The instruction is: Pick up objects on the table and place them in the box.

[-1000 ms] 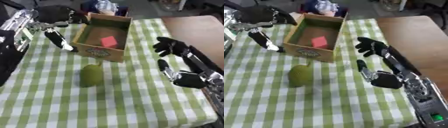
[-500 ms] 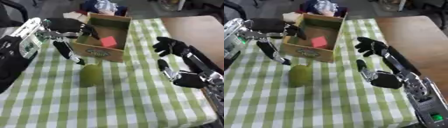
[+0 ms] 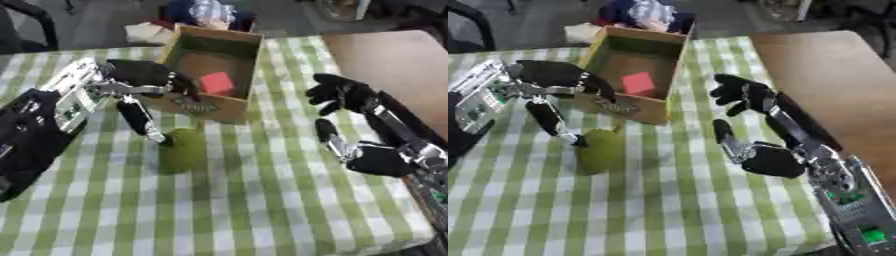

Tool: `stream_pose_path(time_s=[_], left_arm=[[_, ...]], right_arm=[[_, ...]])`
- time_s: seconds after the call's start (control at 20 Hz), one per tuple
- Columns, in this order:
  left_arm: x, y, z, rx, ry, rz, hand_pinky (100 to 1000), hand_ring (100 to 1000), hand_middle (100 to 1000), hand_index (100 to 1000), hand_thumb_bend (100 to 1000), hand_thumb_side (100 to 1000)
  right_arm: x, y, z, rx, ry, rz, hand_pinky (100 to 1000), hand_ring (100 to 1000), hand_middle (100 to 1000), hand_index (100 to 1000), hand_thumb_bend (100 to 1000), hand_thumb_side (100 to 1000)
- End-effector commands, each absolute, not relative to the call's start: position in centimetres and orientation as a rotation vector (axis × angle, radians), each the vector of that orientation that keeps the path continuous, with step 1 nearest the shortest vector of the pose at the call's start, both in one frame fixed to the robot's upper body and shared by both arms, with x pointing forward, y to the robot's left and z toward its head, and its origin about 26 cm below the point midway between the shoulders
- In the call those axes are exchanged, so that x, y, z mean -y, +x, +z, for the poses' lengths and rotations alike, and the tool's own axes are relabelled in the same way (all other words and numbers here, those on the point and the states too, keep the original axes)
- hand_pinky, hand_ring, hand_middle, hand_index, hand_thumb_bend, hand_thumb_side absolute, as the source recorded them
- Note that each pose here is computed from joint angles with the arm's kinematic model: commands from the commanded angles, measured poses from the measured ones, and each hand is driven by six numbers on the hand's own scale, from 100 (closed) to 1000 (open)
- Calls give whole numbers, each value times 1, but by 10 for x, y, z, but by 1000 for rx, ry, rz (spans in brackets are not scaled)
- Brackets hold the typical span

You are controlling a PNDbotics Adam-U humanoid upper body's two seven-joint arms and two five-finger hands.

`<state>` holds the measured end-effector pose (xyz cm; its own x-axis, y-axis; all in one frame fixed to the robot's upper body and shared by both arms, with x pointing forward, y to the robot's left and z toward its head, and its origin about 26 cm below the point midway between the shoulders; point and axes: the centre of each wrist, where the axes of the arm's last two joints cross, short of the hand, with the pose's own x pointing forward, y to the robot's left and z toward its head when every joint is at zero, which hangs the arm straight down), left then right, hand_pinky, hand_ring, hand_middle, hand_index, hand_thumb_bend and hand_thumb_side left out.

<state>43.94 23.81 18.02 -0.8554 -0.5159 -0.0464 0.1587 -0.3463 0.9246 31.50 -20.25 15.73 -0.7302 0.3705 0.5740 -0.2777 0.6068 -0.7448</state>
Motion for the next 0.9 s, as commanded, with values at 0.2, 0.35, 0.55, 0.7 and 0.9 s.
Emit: stream_pose_path(time_s=[0.2, 0.35, 0.55, 0.7, 0.9], left_arm=[[-249, 439, 180, 1212, 292, -2570, 794, 771, 794, 886, 512, 492], [-251, 438, 172, 1163, 241, -2589, 783, 735, 746, 824, 463, 443], [-252, 438, 165, 1136, 189, -2589, 762, 648, 609, 680, 341, 321], [-253, 439, 161, 1141, 165, -2570, 730, 558, 487, 554, 266, 259], [-257, 441, 168, 1215, 181, -2504, 700, 499, 415, 475, 216, 223]], right_arm=[[204, 316, 165, 2113, -80, 1175, 668, 733, 777, 972, 100, 510], [204, 315, 165, 2109, -72, 1185, 669, 712, 767, 972, 100, 512], [204, 315, 165, 2107, -70, 1190, 671, 713, 748, 971, 100, 514], [204, 316, 165, 2106, -73, 1191, 670, 719, 748, 972, 100, 513], [205, 316, 165, 2108, -79, 1183, 670, 721, 749, 972, 100, 514]])
